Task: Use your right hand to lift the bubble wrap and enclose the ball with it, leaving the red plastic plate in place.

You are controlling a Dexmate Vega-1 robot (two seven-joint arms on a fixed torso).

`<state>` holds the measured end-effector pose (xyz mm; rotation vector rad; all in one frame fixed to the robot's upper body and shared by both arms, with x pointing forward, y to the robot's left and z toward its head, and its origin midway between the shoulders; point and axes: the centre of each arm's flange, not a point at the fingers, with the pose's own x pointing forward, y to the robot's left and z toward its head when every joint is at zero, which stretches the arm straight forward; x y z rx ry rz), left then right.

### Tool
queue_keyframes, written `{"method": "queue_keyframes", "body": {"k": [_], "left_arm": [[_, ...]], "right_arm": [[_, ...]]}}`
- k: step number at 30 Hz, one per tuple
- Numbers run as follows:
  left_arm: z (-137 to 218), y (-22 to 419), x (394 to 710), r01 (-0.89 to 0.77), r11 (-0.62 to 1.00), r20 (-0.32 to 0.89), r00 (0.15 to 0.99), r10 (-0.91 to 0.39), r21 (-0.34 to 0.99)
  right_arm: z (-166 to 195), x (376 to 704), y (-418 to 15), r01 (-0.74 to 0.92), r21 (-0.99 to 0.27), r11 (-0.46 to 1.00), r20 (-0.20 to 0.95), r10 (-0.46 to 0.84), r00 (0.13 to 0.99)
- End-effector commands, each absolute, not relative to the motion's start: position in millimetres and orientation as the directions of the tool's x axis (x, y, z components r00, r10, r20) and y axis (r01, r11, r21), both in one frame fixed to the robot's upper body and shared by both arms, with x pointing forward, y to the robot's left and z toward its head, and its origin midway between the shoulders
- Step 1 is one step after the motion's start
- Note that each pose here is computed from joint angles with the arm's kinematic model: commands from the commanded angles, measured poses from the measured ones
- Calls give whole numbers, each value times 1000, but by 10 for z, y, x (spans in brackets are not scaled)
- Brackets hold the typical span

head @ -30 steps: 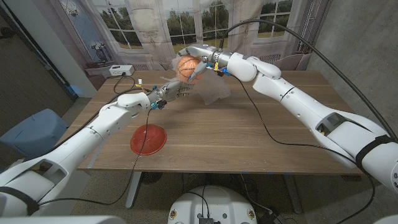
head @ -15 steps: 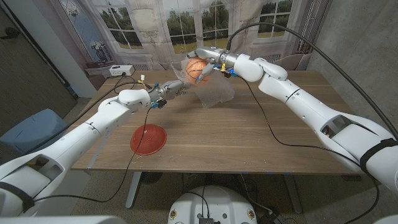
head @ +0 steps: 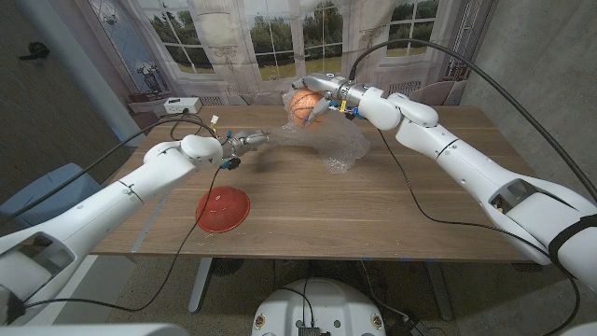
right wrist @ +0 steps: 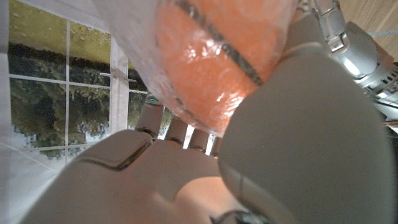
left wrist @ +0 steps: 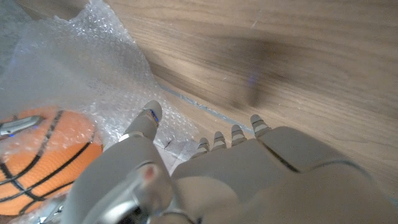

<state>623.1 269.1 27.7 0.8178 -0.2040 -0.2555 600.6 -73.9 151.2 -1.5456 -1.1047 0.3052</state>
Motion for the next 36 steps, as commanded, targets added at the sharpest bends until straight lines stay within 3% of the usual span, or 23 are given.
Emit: {"method": "queue_keyframes", "body": {"k": [1, 11, 18, 36], "left_arm": [[158, 2921, 6102, 73, 641, 103, 967, -233, 764], [170, 2834, 6068, 72, 625, 133, 952, -275, 777], [222, 2793, 5941, 55, 620, 170, 939, -299, 783], [273, 2685, 5530, 32, 617, 245, 900, -360, 787]], "right_arm": [[853, 6021, -787, 382, -921, -75, 175, 796, 579], [593, 5852, -787, 370, -916, -156, 113, 782, 612], [411, 5981, -823, 253, -940, -229, -1, 743, 669], [328, 6303, -785, 157, -978, -141, -9, 771, 637]]}}
